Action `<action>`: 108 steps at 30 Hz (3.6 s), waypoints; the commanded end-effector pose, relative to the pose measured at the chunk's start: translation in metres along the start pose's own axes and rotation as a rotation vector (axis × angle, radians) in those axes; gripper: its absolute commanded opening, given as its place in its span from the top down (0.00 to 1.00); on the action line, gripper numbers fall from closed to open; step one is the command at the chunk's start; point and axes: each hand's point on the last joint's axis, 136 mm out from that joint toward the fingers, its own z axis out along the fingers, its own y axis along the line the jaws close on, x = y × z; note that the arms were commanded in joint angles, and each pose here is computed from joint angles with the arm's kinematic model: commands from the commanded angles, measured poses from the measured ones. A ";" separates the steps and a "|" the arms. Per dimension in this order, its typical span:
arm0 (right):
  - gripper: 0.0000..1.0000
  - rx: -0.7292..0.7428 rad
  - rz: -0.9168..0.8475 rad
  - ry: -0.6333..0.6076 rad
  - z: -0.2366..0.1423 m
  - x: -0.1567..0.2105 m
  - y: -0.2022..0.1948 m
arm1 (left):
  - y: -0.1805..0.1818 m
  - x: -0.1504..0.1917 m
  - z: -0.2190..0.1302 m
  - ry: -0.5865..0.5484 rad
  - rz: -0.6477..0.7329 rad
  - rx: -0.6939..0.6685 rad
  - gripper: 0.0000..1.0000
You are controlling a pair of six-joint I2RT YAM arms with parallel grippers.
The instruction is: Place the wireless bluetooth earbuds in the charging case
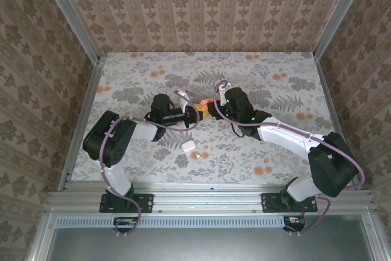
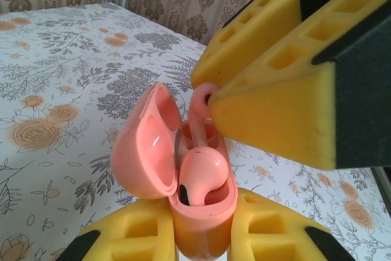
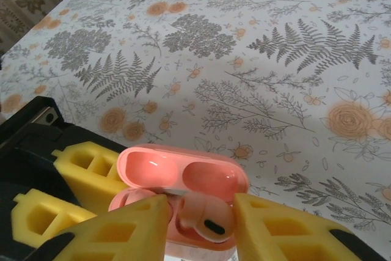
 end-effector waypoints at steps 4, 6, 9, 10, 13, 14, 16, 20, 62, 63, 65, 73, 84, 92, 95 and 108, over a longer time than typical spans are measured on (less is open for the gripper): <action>0.61 -0.057 0.017 0.010 0.001 -0.005 0.014 | -0.004 -0.012 -0.001 -0.031 0.030 0.027 0.91; 0.59 -0.053 0.027 0.010 0.000 -0.005 0.012 | -0.004 -0.012 -0.001 -0.030 0.033 0.027 0.91; 0.57 -0.048 0.039 0.000 -0.001 -0.010 0.011 | -0.004 -0.012 -0.001 -0.028 0.038 0.026 0.91; 0.56 -0.049 0.044 -0.007 -0.003 -0.012 0.012 | -0.005 -0.012 -0.001 -0.026 0.040 0.027 0.91; 0.55 -0.051 0.069 -0.033 -0.010 -0.020 0.010 | -0.005 -0.010 -0.002 -0.021 0.046 0.025 0.91; 0.54 -0.055 0.076 -0.042 -0.012 -0.023 0.011 | -0.005 -0.010 -0.002 -0.020 0.049 0.025 0.91; 0.51 -0.071 0.084 -0.060 -0.019 -0.030 0.013 | -0.006 -0.009 -0.003 -0.019 0.051 0.024 0.91; 0.49 -0.097 0.099 -0.091 -0.031 -0.043 0.015 | -0.006 -0.008 -0.003 -0.016 0.055 0.024 0.91; 0.58 -0.401 0.555 0.261 -0.013 -0.007 -0.009 | -0.024 -0.008 -0.004 -0.003 0.192 0.033 0.91; 0.58 -0.400 0.555 0.261 -0.012 -0.008 -0.010 | -0.024 -0.007 -0.004 -0.001 0.192 0.031 0.91; 0.58 -0.401 0.550 0.262 -0.009 -0.009 -0.009 | -0.024 -0.007 -0.004 0.002 0.192 0.029 0.91; 0.60 -0.379 0.499 0.300 -0.006 -0.004 -0.005 | -0.023 -0.008 -0.003 0.006 0.192 0.027 0.91; 0.62 -0.339 0.454 0.353 -0.003 0.010 -0.003 | -0.024 -0.009 -0.003 0.009 0.191 0.024 0.91; 0.67 -0.323 0.450 0.366 0.000 0.014 -0.003 | -0.025 -0.008 -0.004 0.015 0.192 0.023 0.91; 0.68 -0.318 0.447 0.367 0.001 0.015 -0.004 | -0.026 -0.008 -0.003 0.017 0.190 0.025 0.91; 0.74 -0.299 0.436 0.379 0.003 0.020 -0.007 | -0.027 -0.008 -0.005 0.025 0.198 0.022 0.91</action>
